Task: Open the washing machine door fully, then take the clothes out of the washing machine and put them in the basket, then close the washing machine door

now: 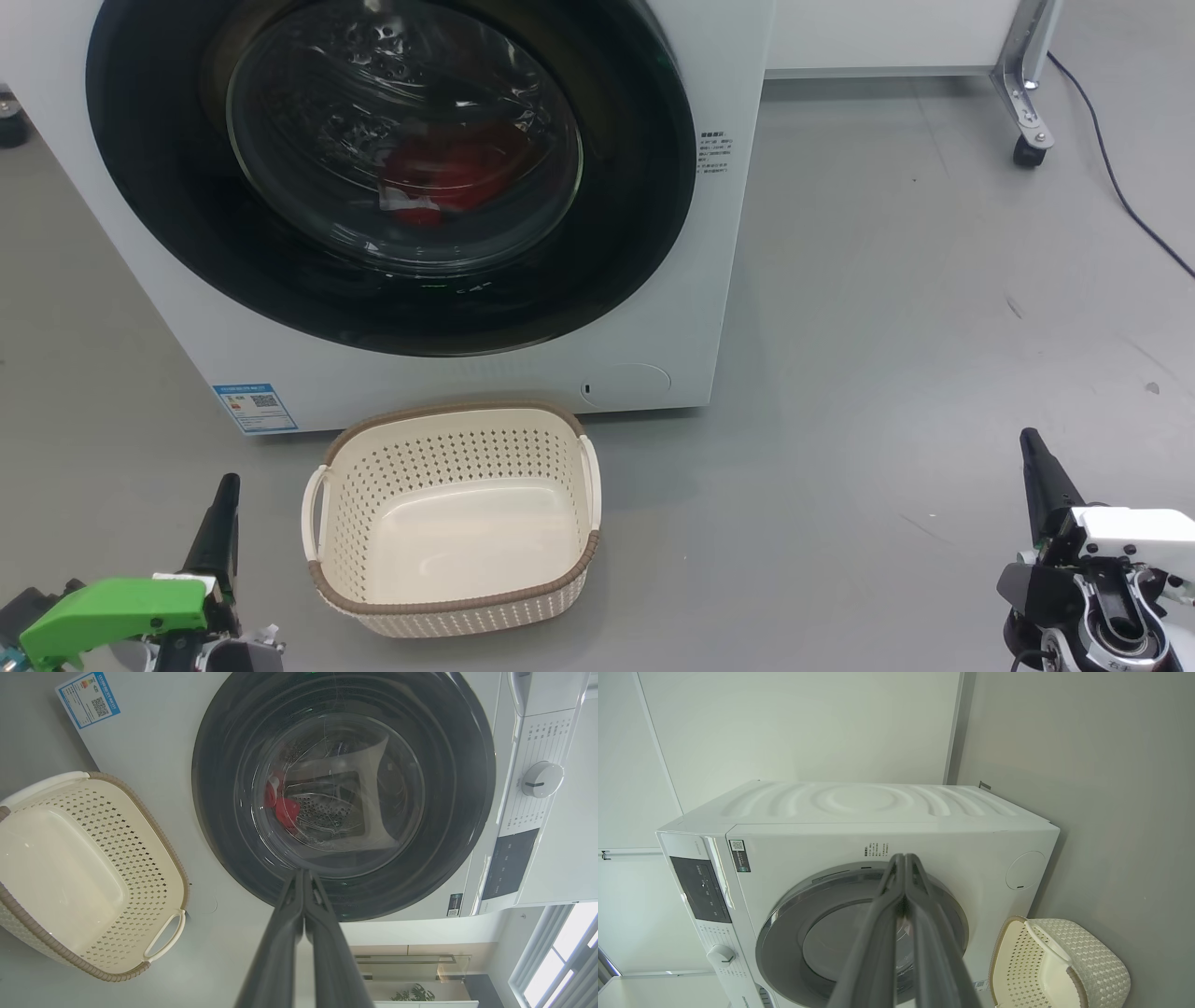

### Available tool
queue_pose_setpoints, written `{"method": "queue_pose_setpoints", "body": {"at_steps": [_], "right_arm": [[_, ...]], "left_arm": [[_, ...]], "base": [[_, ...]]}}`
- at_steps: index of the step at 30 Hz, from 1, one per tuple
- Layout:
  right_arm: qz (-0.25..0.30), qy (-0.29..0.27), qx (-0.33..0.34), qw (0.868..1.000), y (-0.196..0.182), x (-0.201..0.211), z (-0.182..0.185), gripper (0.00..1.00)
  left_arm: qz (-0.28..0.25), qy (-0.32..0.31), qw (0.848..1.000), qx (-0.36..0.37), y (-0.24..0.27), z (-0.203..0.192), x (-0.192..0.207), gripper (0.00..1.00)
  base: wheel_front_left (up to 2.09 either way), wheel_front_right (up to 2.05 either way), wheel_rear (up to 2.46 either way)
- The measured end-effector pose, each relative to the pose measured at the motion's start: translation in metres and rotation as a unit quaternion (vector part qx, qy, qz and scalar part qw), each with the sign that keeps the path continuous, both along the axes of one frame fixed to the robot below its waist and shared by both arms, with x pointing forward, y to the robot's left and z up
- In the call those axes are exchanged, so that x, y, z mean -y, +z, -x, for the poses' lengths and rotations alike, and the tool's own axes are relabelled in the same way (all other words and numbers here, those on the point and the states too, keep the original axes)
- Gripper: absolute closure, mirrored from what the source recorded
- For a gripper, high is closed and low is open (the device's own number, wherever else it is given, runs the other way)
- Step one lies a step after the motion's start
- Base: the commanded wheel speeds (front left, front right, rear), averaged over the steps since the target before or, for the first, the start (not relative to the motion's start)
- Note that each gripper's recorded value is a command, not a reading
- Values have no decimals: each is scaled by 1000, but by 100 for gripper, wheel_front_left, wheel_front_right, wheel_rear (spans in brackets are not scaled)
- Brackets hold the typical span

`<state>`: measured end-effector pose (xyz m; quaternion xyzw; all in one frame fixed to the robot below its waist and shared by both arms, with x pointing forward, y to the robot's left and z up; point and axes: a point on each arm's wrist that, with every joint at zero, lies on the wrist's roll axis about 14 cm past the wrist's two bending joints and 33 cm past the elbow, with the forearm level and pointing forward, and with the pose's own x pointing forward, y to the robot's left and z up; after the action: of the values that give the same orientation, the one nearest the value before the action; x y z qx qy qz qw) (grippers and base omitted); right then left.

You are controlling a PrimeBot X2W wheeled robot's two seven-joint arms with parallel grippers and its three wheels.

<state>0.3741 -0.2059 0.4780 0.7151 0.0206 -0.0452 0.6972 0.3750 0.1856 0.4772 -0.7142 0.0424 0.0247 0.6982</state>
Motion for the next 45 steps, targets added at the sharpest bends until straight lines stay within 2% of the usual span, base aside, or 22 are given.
{"method": "queue_pose_setpoints", "body": {"at_steps": [5,6,7,8,9,12,34,41,45], "right_arm": [[-1,-1,-4,1000,-3,0,1,100],[-4,-1,-13,1000,-8,-2,4,0],[-7,-1,-23,1000,-15,-3,8,100],[-11,-2,-34,999,-23,-5,12,100],[-15,-2,-46,999,-31,-7,16,0],[-19,-3,-59,998,-39,-9,22,0],[12,-14,-43,999,-28,-2,16,0],[60,-10,-41,997,-25,2,14,0],[114,-1,-42,993,-24,4,13,0]], "left_arm": [[1,0,1000,-5,-3,1,1,100],[4,-1,1000,-13,-8,3,2,0],[7,-1,1000,-23,-15,7,5,100],[10,-2,999,-34,-22,11,7,100],[13,-2,999,-45,-29,15,9,0],[17,-2,998,-58,-37,21,11,0],[5,19,999,-40,-26,13,6,0],[-35,13,999,-35,-22,11,8,0],[-85,7,996,-28,-19,8,5,0]], "base": [[0,0,0],[0,0,0],[0,0,0],[0,0,0],[0,0,0],[0,0,0],[0,0,0],[0,0,0],[0,0,0]]}}
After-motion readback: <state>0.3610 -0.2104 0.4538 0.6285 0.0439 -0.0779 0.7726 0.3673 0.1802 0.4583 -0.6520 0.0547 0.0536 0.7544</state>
